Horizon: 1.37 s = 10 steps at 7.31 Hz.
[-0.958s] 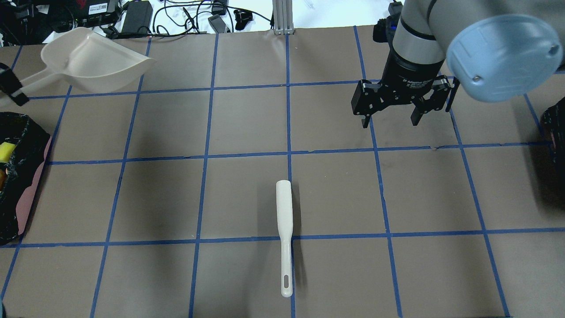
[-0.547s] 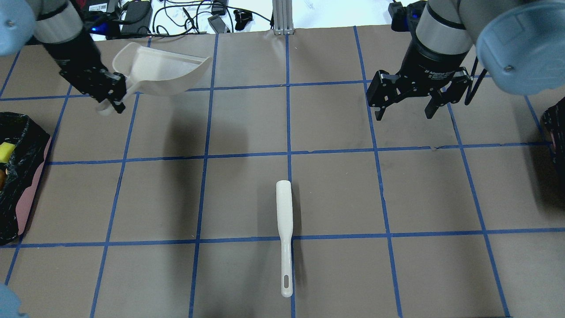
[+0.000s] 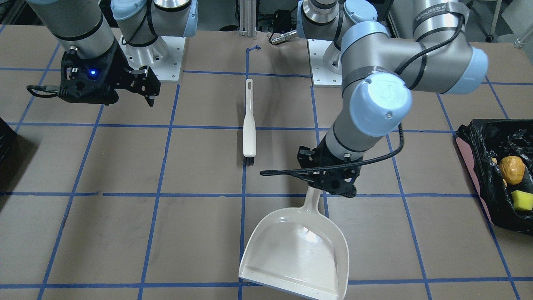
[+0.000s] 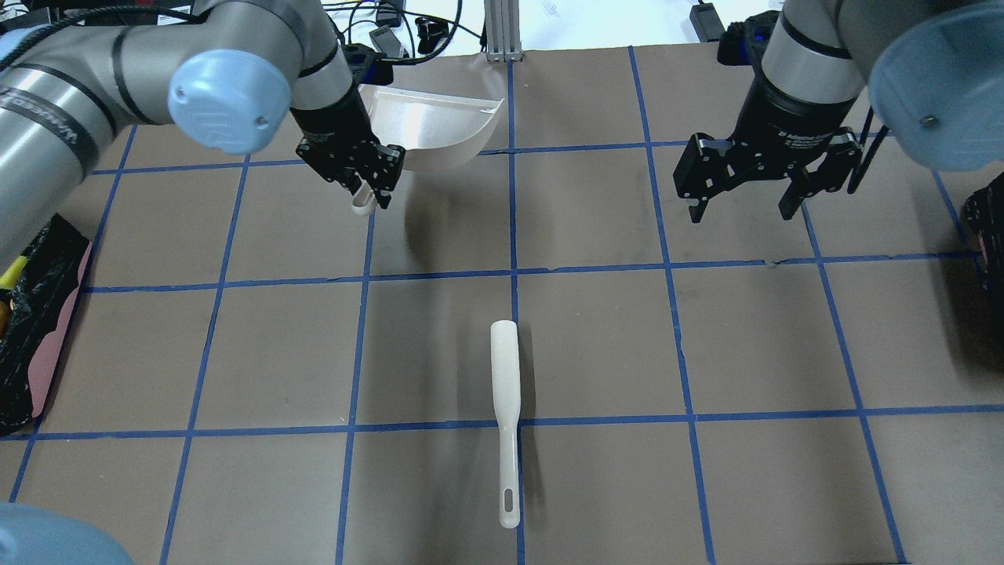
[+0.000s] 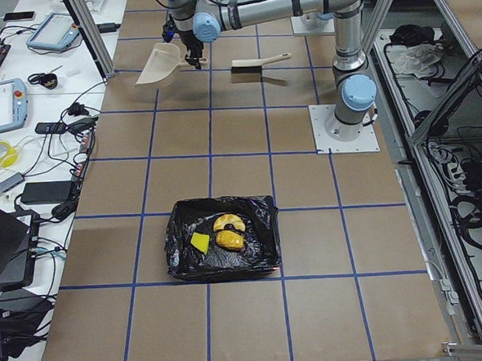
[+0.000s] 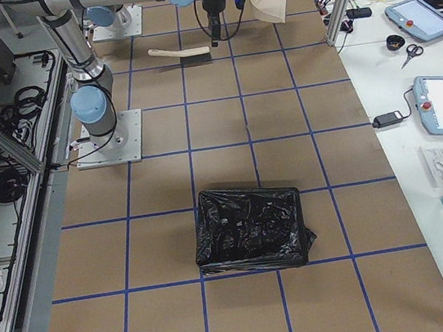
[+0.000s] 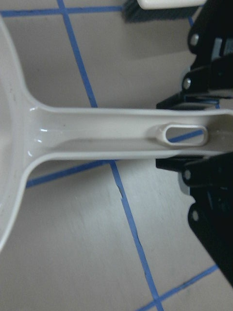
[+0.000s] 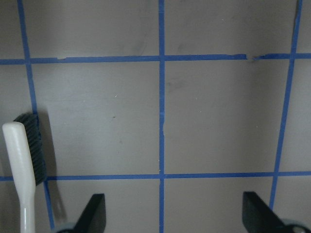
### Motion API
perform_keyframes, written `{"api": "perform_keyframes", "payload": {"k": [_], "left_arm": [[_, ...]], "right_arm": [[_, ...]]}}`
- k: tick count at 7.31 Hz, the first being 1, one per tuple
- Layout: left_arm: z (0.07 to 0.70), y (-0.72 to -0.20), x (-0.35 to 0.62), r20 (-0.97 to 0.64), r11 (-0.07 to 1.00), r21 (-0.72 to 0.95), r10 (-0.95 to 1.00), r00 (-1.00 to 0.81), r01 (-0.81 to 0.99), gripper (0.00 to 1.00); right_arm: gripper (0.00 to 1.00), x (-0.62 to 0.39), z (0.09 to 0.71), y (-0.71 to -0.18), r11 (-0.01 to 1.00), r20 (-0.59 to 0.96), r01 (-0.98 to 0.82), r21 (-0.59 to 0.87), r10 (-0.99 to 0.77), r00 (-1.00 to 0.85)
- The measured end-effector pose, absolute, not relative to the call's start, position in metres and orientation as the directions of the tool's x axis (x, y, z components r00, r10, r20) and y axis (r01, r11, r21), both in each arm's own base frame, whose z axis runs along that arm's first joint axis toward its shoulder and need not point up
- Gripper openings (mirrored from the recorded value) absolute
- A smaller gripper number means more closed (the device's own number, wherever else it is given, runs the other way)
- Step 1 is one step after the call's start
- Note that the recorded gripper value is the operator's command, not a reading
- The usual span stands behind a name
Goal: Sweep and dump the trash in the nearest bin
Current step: 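Carry the empty dustpan back to the table center with the left gripper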
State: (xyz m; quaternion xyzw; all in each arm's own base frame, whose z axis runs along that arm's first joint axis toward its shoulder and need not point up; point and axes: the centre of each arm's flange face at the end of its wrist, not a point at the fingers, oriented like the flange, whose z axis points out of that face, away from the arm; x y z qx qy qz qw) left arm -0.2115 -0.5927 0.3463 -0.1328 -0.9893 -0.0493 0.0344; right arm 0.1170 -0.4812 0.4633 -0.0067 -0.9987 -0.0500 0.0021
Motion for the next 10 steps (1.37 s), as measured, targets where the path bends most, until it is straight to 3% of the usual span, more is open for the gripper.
{"api": "perform_keyframes", "payload": {"k": [5,7,10], "left_arm": [[0.273,-0.585,-0.304,0.068,0.967,0.084,0.237,-0.969,0.242,0.0],[0.265,-0.584,-0.313,0.063,0.977,0.098,0.182,-0.981,0.188,0.0],[0.264,-0.579,-0.324,0.053,0.986,0.105,0.127,-0.991,0.132,0.0]], "right_arm": [[1.0,0.102,0.461,-0.483,0.992,-0.037,0.065,0.112,0.07,-0.997],[0.96,0.132,0.46,-0.477,0.991,-0.039,0.079,0.112,0.084,-0.996],[1.0,0.142,0.447,-0.473,0.993,-0.033,0.089,0.076,0.092,-0.995]]}}
